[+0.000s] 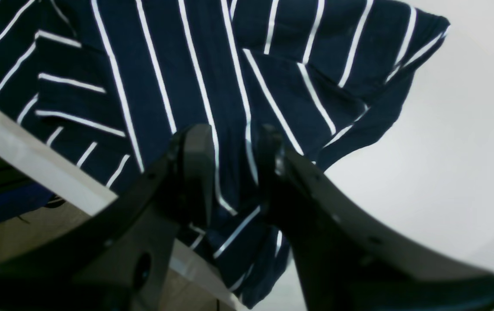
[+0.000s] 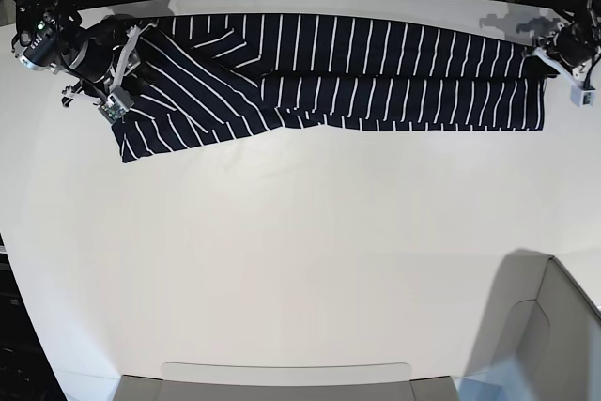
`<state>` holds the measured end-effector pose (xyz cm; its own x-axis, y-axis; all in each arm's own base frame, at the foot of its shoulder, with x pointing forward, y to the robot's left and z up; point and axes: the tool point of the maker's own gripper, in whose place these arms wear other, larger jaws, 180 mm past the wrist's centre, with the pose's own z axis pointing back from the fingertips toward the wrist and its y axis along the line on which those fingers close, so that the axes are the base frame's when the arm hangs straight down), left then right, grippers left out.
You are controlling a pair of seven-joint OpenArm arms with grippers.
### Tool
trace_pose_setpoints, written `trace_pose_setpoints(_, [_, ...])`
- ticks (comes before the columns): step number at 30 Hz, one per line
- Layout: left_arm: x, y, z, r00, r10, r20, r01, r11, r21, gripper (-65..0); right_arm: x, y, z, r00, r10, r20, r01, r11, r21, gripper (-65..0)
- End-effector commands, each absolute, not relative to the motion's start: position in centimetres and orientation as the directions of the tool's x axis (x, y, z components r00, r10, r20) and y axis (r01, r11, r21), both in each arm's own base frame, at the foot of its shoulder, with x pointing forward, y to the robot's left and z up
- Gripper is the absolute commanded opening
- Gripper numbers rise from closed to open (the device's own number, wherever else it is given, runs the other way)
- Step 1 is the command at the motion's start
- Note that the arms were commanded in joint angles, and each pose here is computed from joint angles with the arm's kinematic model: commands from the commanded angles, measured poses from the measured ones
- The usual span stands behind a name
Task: Fold the T-shirt properly
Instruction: 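Release the hem and open both grippers above the folded shirt, then move the left gripper inward along the strip and grasp its end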
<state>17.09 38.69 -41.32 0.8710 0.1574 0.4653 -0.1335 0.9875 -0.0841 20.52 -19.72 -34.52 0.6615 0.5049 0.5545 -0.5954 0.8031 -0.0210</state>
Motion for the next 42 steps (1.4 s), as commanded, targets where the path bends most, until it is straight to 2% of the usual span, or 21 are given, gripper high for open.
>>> trace_pose_setpoints(1, [18.5,39.2,-39.8,0.851,0.134,0.508,-0.112,0.991,-0.075,-49.3,21.1,-19.7,-33.6,0.637,0.511,0.577,-0.604,0.796,-0.039,-46.9])
trace_pose_setpoints(17, [20.8,39.4,-38.5,0.815,0.132,0.565,-0.108,0.991,-0.076,-49.3,20.9,-19.7,-33.7,0.639,0.511,0.575,-0.604,0.796,-0.037,-46.9])
trace_pose_setpoints(26, [20.2,40.4,-40.6,0.828,0.211,0.520,-0.175,0.977,-0.119,-49.3,20.9,-19.7,-33.7,0.639,0.513,0.573,-0.605,0.796,-0.038,-46.9])
trace_pose_setpoints(30, [20.0,39.3,-42.4,0.859,0.186,0.477,-0.141,0.982,-0.129,-49.3,20.7,-20.3,-33.8,0.650,0.535,0.540,-0.610,0.791,-0.050,-46.9])
trace_pose_setpoints(37, [18.9,35.8,-46.5,0.916,0.123,0.381,-0.056,0.982,-0.181,-49.7,20.9,-20.3,-33.5,0.639,0.544,0.543,-0.615,0.786,-0.063,-46.9])
trace_pose_setpoints(39, [18.4,34.1,-46.9,0.926,0.046,0.374,0.040,0.975,-0.219,-52.8,20.8,-20.3,-33.5,0.640,0.544,0.542,-0.616,0.786,-0.062,-46.9])
trace_pose_setpoints(40, [18.3,33.8,-47.0,0.930,0.035,0.365,0.051,0.973,-0.223,-56.3,20.8,-20.3,-33.5,0.640,0.544,0.542,-0.616,0.786,-0.062,-46.9])
trace_pose_setpoints(41, [18.1,33.8,-47.1,0.933,0.033,0.359,0.052,0.973,-0.224,-62.4,20.8,-20.4,-33.5,0.640,0.544,0.543,-0.615,0.786,-0.063,-46.9])
trace_pose_setpoints(42, [18.0,33.7,-47.2,0.935,0.029,0.354,0.054,0.973,-0.224,-65.0,20.8,-20.4,-33.5,0.640,0.544,0.543,-0.615,0.786,-0.063,-46.9])
